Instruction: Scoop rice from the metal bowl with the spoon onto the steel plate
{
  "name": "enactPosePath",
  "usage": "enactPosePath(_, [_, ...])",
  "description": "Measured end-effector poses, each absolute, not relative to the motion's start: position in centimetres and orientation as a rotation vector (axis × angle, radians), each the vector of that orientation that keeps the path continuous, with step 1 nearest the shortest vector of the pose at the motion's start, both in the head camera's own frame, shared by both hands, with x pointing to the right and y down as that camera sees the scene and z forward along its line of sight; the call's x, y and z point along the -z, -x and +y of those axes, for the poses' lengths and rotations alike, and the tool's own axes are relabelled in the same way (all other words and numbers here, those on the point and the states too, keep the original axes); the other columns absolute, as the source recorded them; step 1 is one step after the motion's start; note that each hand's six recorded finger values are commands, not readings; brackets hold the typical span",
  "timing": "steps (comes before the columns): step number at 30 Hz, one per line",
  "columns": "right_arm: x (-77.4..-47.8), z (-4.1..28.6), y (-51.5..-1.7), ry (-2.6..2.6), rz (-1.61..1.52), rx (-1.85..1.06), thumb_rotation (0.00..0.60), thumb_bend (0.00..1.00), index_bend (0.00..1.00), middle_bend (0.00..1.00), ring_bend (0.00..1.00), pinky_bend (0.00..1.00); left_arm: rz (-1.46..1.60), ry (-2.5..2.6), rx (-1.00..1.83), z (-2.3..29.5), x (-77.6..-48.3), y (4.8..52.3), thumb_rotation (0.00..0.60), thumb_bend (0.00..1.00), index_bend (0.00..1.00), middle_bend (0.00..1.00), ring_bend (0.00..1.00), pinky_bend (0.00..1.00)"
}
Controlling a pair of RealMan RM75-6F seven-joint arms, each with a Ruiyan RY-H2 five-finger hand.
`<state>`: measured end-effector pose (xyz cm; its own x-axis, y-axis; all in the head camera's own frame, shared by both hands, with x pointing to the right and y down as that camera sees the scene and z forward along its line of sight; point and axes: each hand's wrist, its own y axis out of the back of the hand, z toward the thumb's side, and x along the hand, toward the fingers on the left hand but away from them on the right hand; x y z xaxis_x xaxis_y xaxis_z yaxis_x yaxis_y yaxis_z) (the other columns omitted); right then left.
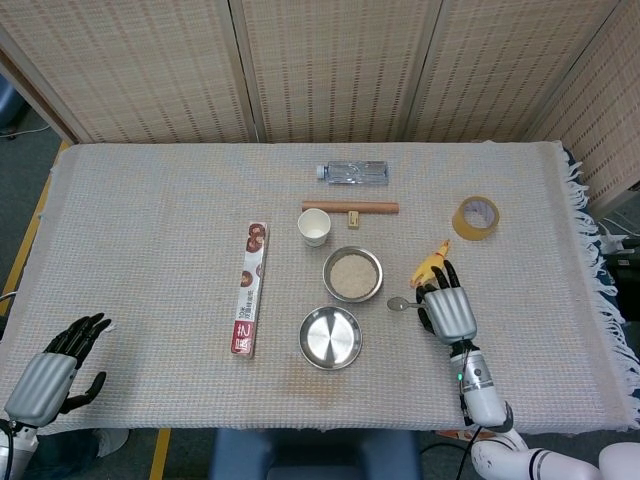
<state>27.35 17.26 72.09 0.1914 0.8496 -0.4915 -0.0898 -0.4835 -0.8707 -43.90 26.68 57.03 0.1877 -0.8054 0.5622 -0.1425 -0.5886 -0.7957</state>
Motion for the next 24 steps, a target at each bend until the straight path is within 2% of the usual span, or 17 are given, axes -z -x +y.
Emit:
enactPosePath(10, [-71.1, 15.8, -27.3, 1.607, -0.755, -1.399, 0.6, 0.39, 0.91, 0.56, 0.11, 0.0, 0.887, 1.872, 1.434, 26.7, -57.0, 43.9, 0.6, 0.44, 0.0, 0.0, 0.0, 0.17])
enactPosePath(24, [-67.9, 8.9, -22.1, 1.42, -0.553, -1.32, 0.6, 0.39, 0.91, 0.56, 0.11, 0.0, 0.883, 1.879, 1.423, 26.9, -56.8, 43.7, 0.6, 0.44, 0.0, 0.0, 0.0, 0.17])
